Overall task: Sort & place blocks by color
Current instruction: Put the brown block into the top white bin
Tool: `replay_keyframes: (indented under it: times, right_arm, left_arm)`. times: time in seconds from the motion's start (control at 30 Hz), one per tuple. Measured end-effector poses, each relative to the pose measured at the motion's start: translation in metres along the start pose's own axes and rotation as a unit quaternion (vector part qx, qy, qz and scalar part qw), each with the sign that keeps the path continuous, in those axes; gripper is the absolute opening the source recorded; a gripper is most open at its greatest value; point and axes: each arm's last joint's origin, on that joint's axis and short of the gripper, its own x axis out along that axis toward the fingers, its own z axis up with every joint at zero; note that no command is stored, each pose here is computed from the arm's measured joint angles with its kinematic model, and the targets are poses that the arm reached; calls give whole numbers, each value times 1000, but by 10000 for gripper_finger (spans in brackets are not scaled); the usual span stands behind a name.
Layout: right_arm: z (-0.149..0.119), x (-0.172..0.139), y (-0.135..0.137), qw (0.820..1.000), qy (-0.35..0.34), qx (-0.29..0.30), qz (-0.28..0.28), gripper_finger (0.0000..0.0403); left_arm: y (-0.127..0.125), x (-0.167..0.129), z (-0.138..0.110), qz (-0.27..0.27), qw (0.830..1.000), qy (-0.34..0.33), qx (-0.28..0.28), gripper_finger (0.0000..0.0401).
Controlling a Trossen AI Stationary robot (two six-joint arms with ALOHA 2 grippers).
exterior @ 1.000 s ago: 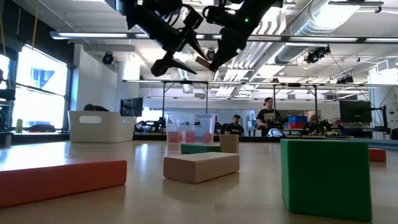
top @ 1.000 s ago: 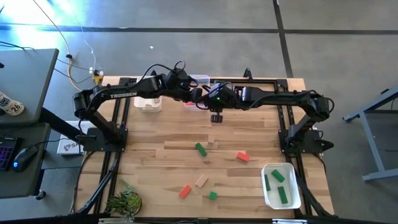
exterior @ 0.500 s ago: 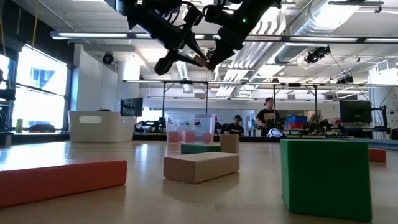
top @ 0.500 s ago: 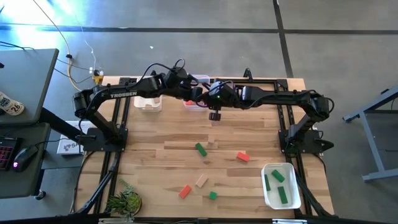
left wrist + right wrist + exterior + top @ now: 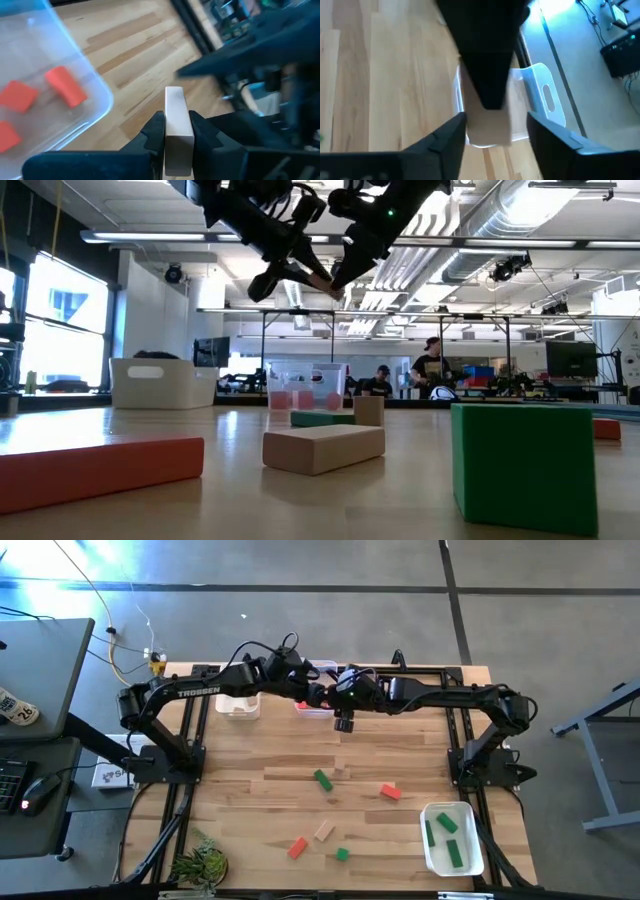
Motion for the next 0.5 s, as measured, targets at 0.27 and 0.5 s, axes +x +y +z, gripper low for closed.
replay_keyframes:
  times: [0.27, 0.5]
  right_arm:
    - [-1, 0, -2, 998, 11, 50, -33, 240]
    - [-1, 0, -1, 996, 8, 90, -16, 242]
  left_arm:
    - [17, -20, 1, 67, 997, 27, 25, 34]
    - [30, -56, -6, 215, 974, 31, 58, 34]
